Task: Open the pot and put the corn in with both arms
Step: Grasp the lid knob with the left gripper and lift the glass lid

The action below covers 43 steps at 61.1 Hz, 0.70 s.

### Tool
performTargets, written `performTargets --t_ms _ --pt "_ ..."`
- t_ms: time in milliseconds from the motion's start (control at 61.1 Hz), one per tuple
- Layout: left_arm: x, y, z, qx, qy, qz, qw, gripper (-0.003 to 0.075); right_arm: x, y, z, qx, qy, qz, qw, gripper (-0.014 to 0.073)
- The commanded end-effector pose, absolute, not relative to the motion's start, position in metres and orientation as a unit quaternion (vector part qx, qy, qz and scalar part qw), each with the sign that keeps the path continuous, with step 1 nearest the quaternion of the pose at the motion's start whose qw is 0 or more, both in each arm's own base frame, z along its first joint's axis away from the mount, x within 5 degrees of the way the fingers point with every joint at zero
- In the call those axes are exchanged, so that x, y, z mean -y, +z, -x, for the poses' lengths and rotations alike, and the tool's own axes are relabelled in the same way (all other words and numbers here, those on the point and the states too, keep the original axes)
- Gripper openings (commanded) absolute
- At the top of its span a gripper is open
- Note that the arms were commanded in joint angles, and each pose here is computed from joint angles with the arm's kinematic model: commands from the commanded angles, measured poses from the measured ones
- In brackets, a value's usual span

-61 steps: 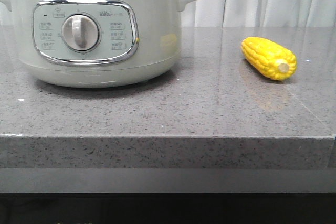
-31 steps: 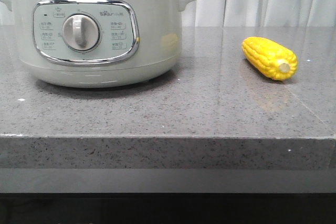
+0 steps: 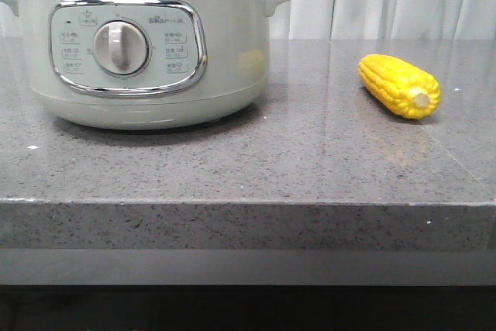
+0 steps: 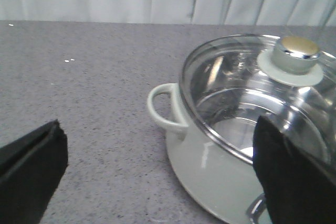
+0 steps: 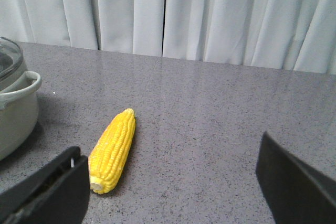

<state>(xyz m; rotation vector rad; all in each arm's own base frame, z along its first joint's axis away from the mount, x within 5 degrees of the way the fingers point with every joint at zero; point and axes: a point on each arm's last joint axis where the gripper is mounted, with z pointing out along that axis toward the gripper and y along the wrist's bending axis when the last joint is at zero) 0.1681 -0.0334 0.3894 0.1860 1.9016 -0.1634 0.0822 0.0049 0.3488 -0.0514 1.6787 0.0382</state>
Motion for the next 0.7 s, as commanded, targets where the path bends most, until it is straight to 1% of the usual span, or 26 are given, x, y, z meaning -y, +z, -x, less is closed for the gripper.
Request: performTargets --t_ms 0,131,262,343,589,687 --pt "0.05 0.416 -0.189 -0.801 -0.094 -0.103 0.583 0.0692 -0.004 0.367 -0.083 -0.711 0.008 0.022 0.703 0.0654" --pt "0.079 0.431 -0.222 -0.826 -0.117 -0.144 0.532 0.0692 -0.004 0.366 -0.083 -0.711 0.008 0.022 0.703 0.0654" --pt "0.109 0.447 -0.25 -0.84 -0.15 -0.17 0.492 0.0692 -0.004 0.366 -0.083 -0.712 0.008 0.022 0.702 0.0654" --pt "0.123 0.453 -0.27 -0.848 -0.157 -0.181 0.472 0.0692 -0.004 0.366 -0.083 -0.714 0.008 0.023 0.7 0.0654" --pt "0.151 0.457 -0.317 -0.858 -0.163 -0.197 0.445 0.0692 -0.004 0.365 -0.083 -0.716 0.009 0.023 0.697 0.0654" --pt "0.158 0.449 -0.333 -0.865 -0.156 -0.2 0.432 0.0692 -0.004 0.365 -0.083 -0.716 0.009 0.023 0.697 0.0654"
